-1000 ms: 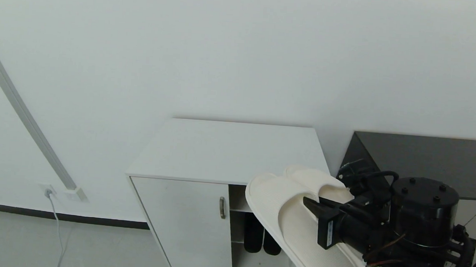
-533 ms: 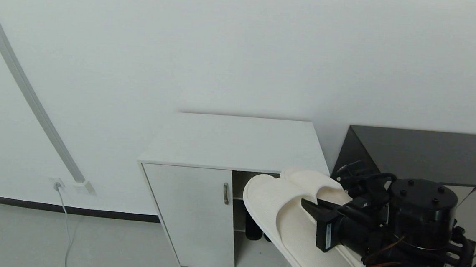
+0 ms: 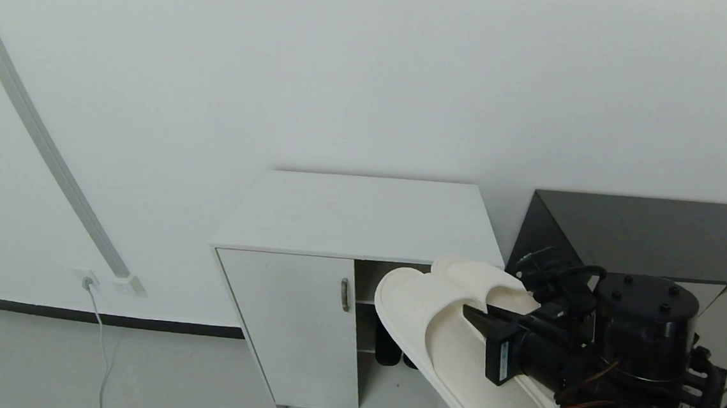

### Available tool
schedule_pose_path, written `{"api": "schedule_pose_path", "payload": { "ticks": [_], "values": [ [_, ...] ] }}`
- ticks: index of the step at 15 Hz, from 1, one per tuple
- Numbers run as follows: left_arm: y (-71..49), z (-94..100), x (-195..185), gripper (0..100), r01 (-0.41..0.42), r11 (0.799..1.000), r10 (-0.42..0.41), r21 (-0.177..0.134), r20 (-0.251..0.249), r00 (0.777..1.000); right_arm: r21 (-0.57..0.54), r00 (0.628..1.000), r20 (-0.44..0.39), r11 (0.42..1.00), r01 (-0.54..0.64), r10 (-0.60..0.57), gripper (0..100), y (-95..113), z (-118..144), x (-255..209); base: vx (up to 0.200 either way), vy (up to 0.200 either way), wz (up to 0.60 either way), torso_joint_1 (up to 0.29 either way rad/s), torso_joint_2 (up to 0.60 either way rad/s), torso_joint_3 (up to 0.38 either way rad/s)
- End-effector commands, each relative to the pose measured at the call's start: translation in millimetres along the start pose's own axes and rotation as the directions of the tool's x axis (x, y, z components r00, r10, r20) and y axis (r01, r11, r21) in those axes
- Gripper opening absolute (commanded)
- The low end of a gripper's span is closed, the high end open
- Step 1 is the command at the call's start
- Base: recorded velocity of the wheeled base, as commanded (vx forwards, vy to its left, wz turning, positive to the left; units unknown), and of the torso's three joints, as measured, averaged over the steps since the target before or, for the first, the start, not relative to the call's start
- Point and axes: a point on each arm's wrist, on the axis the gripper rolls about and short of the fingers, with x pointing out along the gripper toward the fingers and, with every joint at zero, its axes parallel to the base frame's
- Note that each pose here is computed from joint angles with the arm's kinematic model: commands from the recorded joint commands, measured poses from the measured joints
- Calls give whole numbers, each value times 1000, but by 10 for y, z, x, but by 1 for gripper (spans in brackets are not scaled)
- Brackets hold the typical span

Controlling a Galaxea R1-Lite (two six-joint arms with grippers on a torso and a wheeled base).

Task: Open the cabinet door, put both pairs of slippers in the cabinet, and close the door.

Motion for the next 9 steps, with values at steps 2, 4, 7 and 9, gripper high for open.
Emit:
{"api": "schedule_pose_path", "payload": {
  "ticks": [2, 4, 7, 9],
  "values": [
    [0, 1, 1, 0, 0, 1000, 0, 0, -1, 1000, -1, 1000, 9, 1000, -1, 1, 0, 0, -7, 1, 0, 0, 0, 0, 0, 0],
    [0, 1, 1, 0, 0, 1000, 0, 0, -1, 1000, 0, 1000, 14, 1000, -1, 1, 0, 0, -5, -1, 0, 0, 0, 0, 0, 0],
    [0, 1, 1, 0, 0, 1000, 0, 0, -1, 1000, 0, 1000, 14, 1000, -3, 3, 0, 4, -5, -1, 0, 0, 0, 0, 0, 0],
    [0, 1, 1, 0, 0, 1000, 0, 0, -1, 1000, 0, 1000, 14, 1000, -3, 3, 0, 4, -5, -1, 0, 0, 0, 0, 0, 0]
  ]
}}
